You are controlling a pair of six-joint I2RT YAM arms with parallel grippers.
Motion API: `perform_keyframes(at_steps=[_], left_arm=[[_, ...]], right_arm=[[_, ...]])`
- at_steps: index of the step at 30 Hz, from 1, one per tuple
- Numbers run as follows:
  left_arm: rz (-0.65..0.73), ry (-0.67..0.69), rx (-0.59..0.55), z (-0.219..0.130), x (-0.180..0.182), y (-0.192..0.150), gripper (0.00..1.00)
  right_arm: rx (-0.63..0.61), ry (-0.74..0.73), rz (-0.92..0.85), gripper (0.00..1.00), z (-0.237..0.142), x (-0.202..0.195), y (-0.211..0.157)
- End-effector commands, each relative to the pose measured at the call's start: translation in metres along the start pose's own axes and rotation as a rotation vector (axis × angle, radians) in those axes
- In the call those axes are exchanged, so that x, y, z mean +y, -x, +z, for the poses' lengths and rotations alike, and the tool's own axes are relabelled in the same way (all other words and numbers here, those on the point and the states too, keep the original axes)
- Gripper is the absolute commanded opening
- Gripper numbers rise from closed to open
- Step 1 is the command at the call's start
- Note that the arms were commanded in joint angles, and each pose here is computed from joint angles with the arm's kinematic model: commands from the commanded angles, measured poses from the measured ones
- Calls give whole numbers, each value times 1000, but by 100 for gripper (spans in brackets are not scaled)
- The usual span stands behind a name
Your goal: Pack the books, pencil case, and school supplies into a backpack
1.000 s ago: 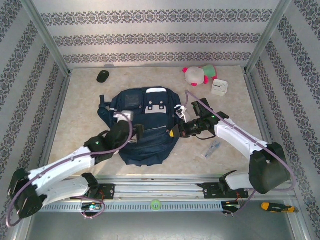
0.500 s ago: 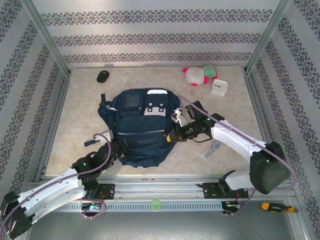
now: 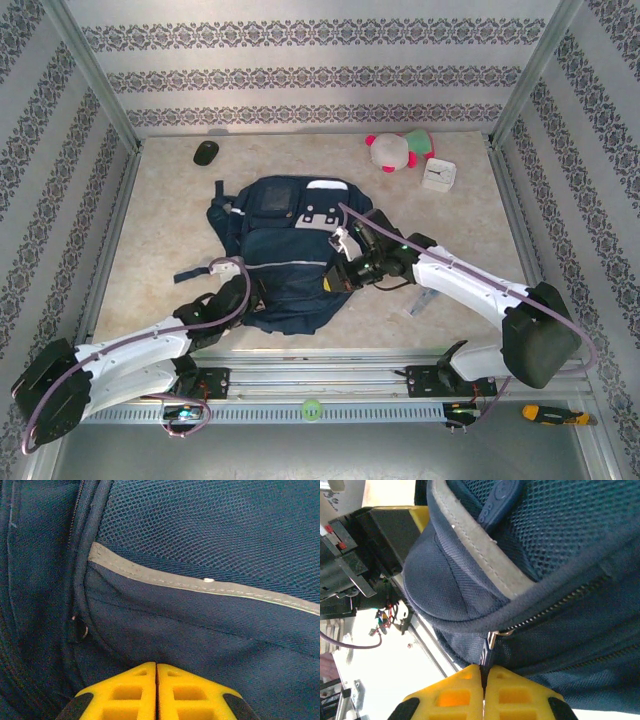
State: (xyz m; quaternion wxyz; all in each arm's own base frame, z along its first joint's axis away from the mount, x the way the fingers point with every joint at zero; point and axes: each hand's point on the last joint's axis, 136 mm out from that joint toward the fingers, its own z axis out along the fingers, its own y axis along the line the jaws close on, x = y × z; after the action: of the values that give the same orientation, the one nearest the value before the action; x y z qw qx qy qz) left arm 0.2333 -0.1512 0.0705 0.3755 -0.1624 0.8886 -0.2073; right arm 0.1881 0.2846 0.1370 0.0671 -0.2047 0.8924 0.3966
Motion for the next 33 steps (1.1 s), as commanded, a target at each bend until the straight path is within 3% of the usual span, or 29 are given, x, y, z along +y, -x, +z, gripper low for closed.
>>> perform_keyframes(at_steps=[1, 11, 12, 13, 15, 18, 21, 23, 26, 29, 33], left_arm=[[-61, -258, -49, -14, -71, 30, 9], [-39, -217, -86, -18, -66, 40, 9], [-9, -159, -85, -21, -58, 41, 17], [19, -120, -95, -24, -52, 45, 24], [43, -61, -123, -26, -40, 50, 24], [36, 8, -138, -26, -19, 53, 12], [10, 45, -102, -23, -3, 48, 7], [10, 72, -96, -22, 8, 48, 4], [-7, 84, -94, -22, 16, 52, 5], [-18, 62, -70, -21, 14, 51, 11], [-17, 68, -36, -15, 16, 44, 12]], right_arm=[[-19, 111, -108, 0, 1, 45, 9], [-18, 143, -150, 0, 1, 65, 9], [-33, 115, -137, 0, -3, 61, 12], [-28, 109, -133, 14, -6, 60, 11], [-28, 78, -147, 35, -14, 56, 8], [-68, -5, -189, 41, -37, 40, 10], [-124, -47, -251, 49, -60, 29, 16], [-132, -30, -366, 54, -69, 30, 17], [-156, -156, -528, 56, -71, 10, 28], [-99, -170, -854, 56, -64, 4, 21], [-57, -200, -1226, 51, -50, -6, 18]])
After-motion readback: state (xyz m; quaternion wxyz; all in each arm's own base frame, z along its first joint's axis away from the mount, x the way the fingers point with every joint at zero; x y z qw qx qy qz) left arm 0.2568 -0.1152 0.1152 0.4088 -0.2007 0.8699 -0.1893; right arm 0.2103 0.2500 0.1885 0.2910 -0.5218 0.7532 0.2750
